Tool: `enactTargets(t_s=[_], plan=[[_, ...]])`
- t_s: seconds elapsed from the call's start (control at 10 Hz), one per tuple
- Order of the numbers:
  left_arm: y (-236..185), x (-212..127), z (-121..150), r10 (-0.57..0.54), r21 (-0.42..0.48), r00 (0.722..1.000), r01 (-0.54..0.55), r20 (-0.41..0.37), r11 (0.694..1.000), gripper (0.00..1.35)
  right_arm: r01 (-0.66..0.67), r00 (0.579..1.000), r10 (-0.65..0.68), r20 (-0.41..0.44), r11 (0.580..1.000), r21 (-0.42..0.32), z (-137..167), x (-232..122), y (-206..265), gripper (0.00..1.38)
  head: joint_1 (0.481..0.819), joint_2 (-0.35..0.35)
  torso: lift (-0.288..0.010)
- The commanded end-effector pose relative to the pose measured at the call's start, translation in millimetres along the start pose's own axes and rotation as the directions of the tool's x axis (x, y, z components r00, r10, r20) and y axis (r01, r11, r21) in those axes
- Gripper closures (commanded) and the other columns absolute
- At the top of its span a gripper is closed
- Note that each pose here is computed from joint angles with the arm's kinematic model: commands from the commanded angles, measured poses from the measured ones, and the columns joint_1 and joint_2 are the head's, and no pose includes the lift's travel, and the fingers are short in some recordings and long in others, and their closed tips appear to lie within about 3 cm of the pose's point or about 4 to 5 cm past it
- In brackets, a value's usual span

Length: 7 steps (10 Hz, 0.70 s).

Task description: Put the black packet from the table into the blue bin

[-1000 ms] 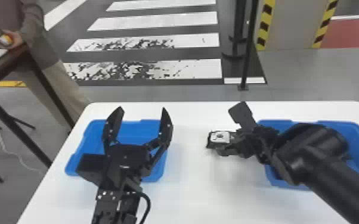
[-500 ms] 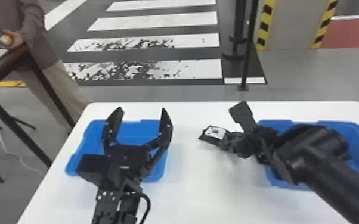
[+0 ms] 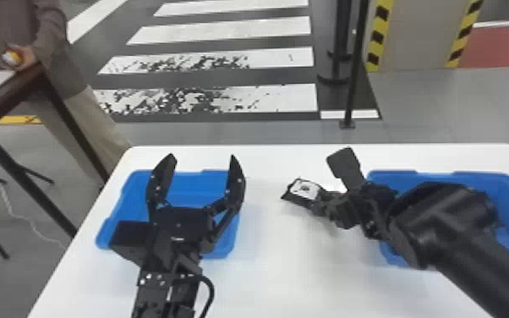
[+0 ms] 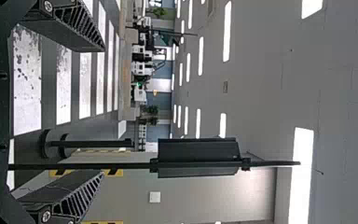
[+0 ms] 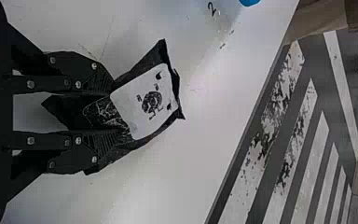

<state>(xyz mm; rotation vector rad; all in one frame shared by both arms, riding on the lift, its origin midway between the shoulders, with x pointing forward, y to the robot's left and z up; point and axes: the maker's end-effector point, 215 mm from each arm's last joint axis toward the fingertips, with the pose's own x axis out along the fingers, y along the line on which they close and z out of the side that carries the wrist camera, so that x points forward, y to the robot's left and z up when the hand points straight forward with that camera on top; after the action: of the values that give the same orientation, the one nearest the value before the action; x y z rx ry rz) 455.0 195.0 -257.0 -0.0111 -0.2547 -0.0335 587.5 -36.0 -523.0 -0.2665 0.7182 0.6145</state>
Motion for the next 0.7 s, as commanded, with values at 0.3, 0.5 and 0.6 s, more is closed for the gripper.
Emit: enactTargets(t_s=[0.3,0.5,0.6], plan=[[6.9,-6.2,-0.4,0.010,0.004,1.000,-0.010,0.003,1.000,0.09,-0.064,0.967,0.049,0.249,0.997,0.053,71.6,-17.0,39.1,1.25,0.695,0.208,-0.110],[8.8,-8.7,-0.7,0.013,0.005,1.000,-0.013,0.003,1.000,0.09,0.072,0.895,-0.113,0.432,0.991,0.111,117.2,-74.6,-6.9,1.25,0.695,0.225,-0.110],[10.9,-9.4,0.0,0.016,0.007,1.000,-0.016,0.006,1.000,0.09,0.172,0.836,-0.224,0.501,0.974,0.149,127.6,-118.6,-43.8,1.24,0.695,0.211,-0.110]])
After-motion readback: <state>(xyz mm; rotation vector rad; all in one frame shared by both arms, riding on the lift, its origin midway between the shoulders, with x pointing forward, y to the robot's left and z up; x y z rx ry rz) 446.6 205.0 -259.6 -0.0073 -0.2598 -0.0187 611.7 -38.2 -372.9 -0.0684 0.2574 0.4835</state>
